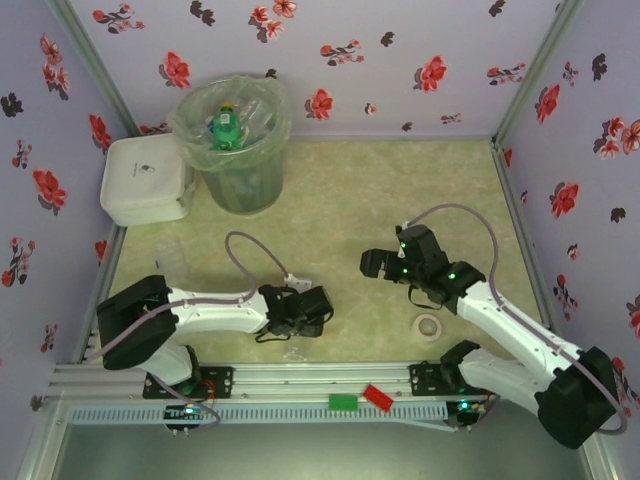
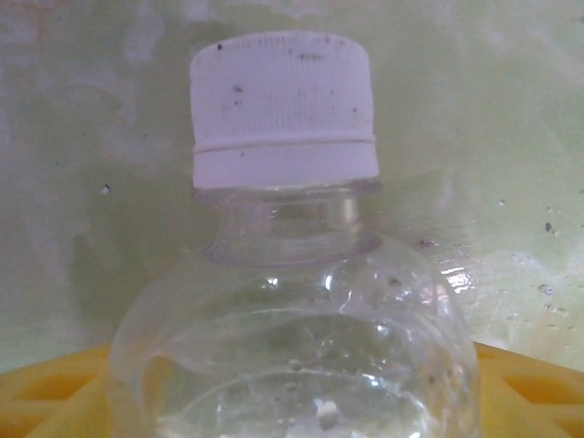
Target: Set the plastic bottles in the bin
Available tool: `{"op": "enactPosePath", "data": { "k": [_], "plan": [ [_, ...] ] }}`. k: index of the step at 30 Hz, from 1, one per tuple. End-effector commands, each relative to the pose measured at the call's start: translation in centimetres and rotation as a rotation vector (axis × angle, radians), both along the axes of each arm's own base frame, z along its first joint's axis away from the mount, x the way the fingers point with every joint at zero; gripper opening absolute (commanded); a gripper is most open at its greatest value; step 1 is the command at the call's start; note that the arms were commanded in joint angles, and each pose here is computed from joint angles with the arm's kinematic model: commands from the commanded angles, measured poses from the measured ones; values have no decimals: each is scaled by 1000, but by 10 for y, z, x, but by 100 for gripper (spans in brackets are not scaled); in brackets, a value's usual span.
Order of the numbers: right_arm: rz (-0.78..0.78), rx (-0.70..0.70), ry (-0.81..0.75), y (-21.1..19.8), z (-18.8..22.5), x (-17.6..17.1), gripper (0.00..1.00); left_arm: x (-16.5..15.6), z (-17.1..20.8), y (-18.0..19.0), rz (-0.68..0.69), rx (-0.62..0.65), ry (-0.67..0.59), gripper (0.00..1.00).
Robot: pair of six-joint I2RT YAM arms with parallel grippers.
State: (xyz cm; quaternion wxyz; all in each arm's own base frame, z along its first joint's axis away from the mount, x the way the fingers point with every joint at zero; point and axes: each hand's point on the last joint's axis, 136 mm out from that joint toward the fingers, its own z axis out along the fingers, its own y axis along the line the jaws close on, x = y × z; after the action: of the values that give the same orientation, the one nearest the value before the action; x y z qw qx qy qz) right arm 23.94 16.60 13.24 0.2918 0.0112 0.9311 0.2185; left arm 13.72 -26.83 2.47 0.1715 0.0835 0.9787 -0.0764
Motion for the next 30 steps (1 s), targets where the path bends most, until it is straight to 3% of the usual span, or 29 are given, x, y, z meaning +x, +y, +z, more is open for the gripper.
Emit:
{"op": "enactPosePath", "data": {
  "k": [1,7,13,22,30],
  "plan": [
    [-23,-1,-24,-2,3,4,100,7,0,4,14,13,-18,66],
    [-9,4,-54,5,6,16,100,31,21,9,58,-38,-106,48],
    [1,90,-85,21,11,25,100,59,70,12,73,-147,-265,43],
    [75,241,-95,51,22,29,100,128,187,65,228,-328,-606,40],
    [74,287,-59,59,11,29,100,167,322,85,134,-377,-904,37]
  ]
}}
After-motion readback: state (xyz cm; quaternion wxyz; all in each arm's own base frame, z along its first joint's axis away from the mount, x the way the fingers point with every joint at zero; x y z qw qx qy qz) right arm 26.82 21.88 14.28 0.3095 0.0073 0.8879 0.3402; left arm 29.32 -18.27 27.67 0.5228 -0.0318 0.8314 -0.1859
